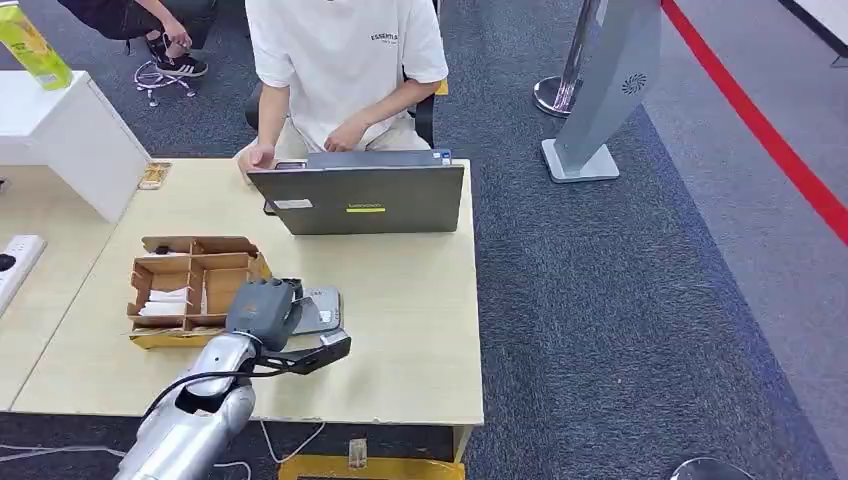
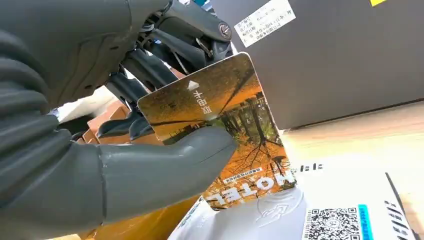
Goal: Pass the card to the sensor for recognition and then transmit it.
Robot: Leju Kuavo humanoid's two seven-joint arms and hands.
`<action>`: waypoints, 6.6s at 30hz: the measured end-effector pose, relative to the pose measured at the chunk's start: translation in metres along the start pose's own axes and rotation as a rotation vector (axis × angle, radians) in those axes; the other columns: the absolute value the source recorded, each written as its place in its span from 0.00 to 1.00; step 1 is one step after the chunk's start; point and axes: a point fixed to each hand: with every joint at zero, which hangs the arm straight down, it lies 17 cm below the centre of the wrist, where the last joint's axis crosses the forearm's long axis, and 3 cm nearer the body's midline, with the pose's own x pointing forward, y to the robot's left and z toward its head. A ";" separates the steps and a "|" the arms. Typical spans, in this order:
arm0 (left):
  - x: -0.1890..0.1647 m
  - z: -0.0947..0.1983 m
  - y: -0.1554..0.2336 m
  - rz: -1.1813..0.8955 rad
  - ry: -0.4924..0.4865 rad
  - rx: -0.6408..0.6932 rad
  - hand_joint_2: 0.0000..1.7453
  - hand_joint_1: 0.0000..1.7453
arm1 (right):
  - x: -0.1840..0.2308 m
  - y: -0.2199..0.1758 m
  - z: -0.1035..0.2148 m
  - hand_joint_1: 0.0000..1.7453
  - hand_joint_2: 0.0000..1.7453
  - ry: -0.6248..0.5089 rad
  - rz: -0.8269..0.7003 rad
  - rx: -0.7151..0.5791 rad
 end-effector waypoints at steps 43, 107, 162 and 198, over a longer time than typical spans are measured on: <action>-0.048 -0.118 0.384 -0.169 0.079 0.663 1.00 1.00 | 0.016 0.001 0.001 0.00 0.00 -0.059 0.155 0.012; 0.025 0.004 0.244 -0.011 -0.243 0.560 1.00 0.00 | -0.002 -0.008 0.000 0.00 0.00 0.011 -0.011 -0.057; -0.118 0.072 0.044 -0.158 0.077 0.071 1.00 0.00 | -0.004 0.000 0.000 0.00 0.00 0.014 -0.003 -0.003; -0.126 0.067 0.034 -0.156 0.117 0.023 1.00 0.00 | -0.003 0.000 0.000 0.00 0.00 0.011 0.015 0.000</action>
